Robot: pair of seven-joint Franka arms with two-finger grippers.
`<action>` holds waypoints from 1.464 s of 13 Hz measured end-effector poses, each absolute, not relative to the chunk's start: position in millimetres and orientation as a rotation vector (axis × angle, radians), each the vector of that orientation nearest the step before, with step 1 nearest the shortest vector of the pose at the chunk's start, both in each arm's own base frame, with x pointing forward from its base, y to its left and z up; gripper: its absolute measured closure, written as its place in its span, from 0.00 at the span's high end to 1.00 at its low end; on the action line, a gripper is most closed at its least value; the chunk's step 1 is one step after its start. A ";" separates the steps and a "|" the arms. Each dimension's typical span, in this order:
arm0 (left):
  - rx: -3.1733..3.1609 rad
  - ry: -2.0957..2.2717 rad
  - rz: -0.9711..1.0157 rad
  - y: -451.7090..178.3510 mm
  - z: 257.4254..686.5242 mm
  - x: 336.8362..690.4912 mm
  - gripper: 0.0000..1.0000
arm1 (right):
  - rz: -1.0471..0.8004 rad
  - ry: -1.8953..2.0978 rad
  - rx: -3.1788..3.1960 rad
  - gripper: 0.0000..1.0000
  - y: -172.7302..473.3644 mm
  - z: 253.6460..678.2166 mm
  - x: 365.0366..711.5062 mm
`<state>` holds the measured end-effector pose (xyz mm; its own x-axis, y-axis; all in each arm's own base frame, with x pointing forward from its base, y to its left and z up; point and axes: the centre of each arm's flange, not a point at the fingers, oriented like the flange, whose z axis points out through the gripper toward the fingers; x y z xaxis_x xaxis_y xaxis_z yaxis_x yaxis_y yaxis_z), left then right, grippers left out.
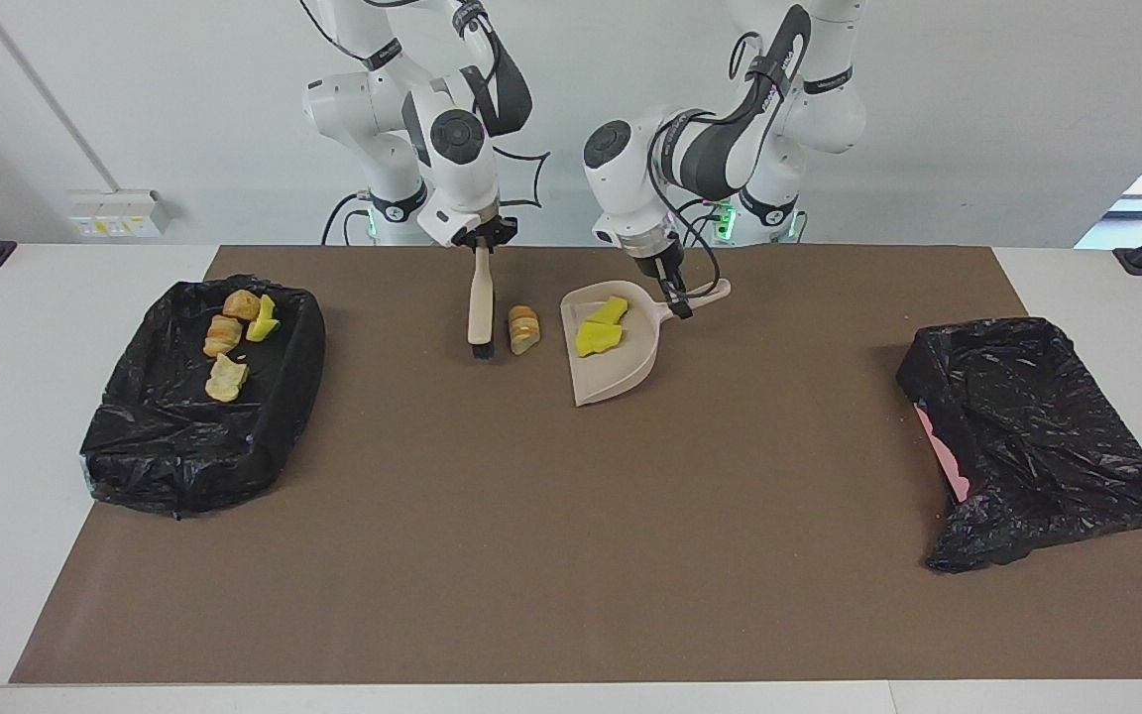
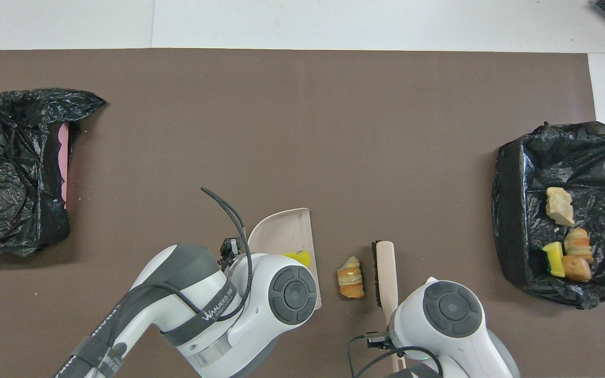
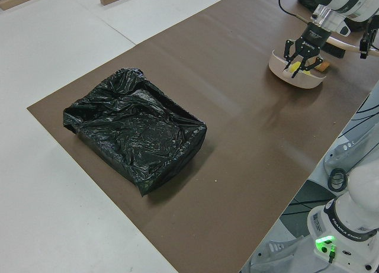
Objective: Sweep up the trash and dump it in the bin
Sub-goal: 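Sweep the bread and sponge pieces into the dustpan with the right gripper, then carry the dustpan to the black bag and tip it with the left gripper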
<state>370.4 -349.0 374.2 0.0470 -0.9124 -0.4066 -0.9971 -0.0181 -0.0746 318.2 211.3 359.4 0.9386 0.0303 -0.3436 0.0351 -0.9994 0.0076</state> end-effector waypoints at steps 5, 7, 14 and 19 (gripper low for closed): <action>-2.024 1.954 0.334 -350.4 371.0 356.7 0.33 | -0.549 0.046 3.094 0.26 215.5 340.4 322.2; -2.045 1.958 0.337 -349.4 367.5 354.0 0.33 | -0.511 0.070 3.124 0.26 237.4 330.1 318.0; -2.047 1.960 0.338 -344.5 366.5 349.0 0.33 | -0.386 -0.110 3.278 0.26 331.4 343.5 316.9; -2.062 1.947 0.337 -344.5 366.4 348.4 0.33 | -0.471 -0.154 3.309 0.26 326.8 409.9 335.2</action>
<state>348.4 -344.5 366.4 0.0617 -0.9313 -0.3589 -0.9978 -0.0485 -0.0457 335.2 326.8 409.9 0.9566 -0.0613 -0.2848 -0.1185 -0.9750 -0.1882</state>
